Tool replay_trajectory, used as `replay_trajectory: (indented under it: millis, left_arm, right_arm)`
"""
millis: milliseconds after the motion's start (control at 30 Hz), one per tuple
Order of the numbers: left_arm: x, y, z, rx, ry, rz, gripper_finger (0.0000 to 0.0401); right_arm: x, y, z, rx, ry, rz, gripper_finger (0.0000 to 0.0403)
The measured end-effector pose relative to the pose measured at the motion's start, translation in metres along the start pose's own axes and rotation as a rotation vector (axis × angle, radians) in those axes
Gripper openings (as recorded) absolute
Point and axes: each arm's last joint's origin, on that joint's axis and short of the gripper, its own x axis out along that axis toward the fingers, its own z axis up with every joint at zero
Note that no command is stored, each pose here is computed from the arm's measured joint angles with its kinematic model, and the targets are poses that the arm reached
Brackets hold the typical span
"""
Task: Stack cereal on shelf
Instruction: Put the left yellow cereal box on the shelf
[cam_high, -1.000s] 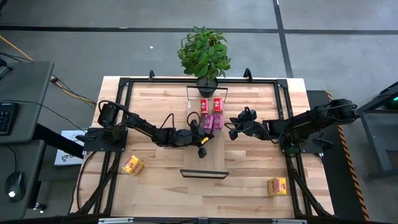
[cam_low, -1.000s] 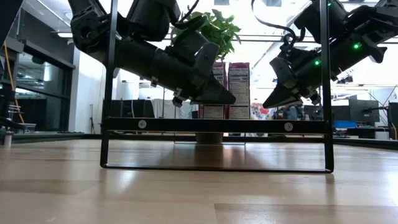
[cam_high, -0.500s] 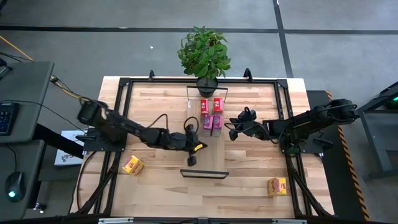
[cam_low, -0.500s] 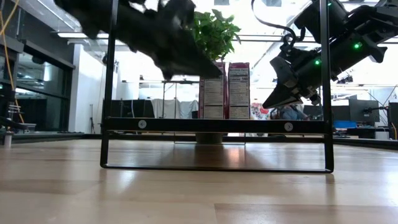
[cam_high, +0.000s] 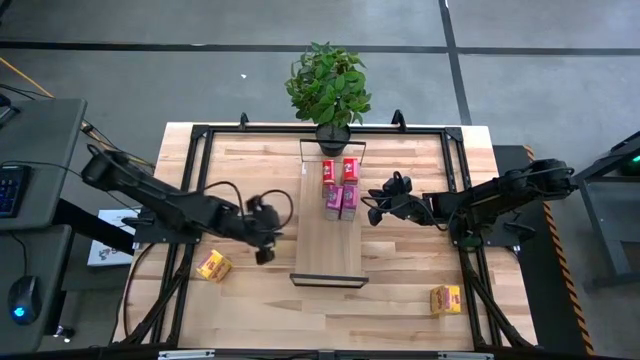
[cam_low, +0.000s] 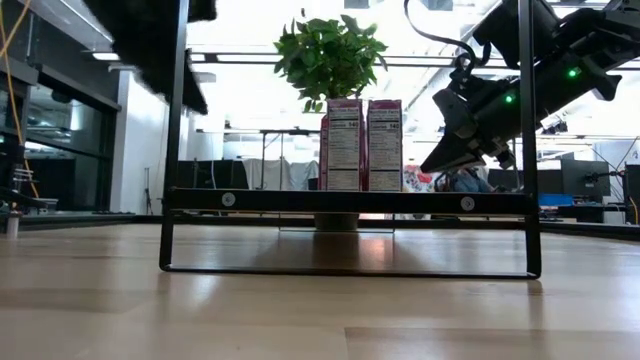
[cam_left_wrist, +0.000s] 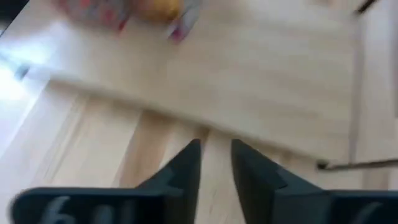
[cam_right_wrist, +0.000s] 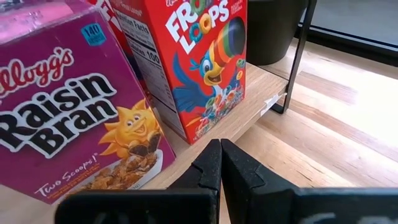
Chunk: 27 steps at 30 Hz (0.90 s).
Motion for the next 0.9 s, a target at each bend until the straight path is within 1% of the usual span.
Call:
replay_trajectory:
  millis: [100, 200, 300, 400, 500, 633, 767, 900]
  left_arm:
    - [-0.011, 0.009, -0.011, -0.075, 0.080, 0.069, 0.0132]
    - [-0.020, 0.017, -0.018, -0.163, 0.146, 0.104, 0.0181]
    - [-0.027, 0.023, -0.025, -0.234, 0.232, 0.105, 0.0222]
    - [-0.035, 0.027, -0.031, -0.321, 0.330, 0.083, 0.0252]
    - [-0.046, 0.032, -0.037, -0.445, 0.403, 0.076, 0.0270]
    - [-0.064, 0.037, -0.044, -0.594, 0.435, 0.081, 0.0275]
    - [-0.082, 0.040, -0.055, -0.682, 0.446, 0.100, 0.0275]
    - [-0.092, 0.031, -0.063, -0.724, 0.442, 0.087, 0.0275]
  right_arm:
    - [0.000, 0.001, 0.001, 0.005, -0.007, 0.004, 0.0000]
    - [0.000, 0.001, 0.002, 0.009, -0.011, 0.007, 0.0000]
    - [0.000, 0.001, 0.002, 0.008, -0.011, 0.007, 0.0000]
    - [0.000, 0.001, 0.002, 0.007, -0.011, 0.007, 0.0000]
    - [0.000, 0.001, 0.002, 0.010, -0.014, 0.009, 0.0000]
    - [0.000, 0.002, 0.003, 0.015, -0.021, 0.013, 0.0000]
    - [0.000, 0.002, 0.002, 0.015, -0.012, 0.027, 0.0000]
    - [0.000, 0.002, 0.002, 0.015, -0.007, 0.035, 0.0000]
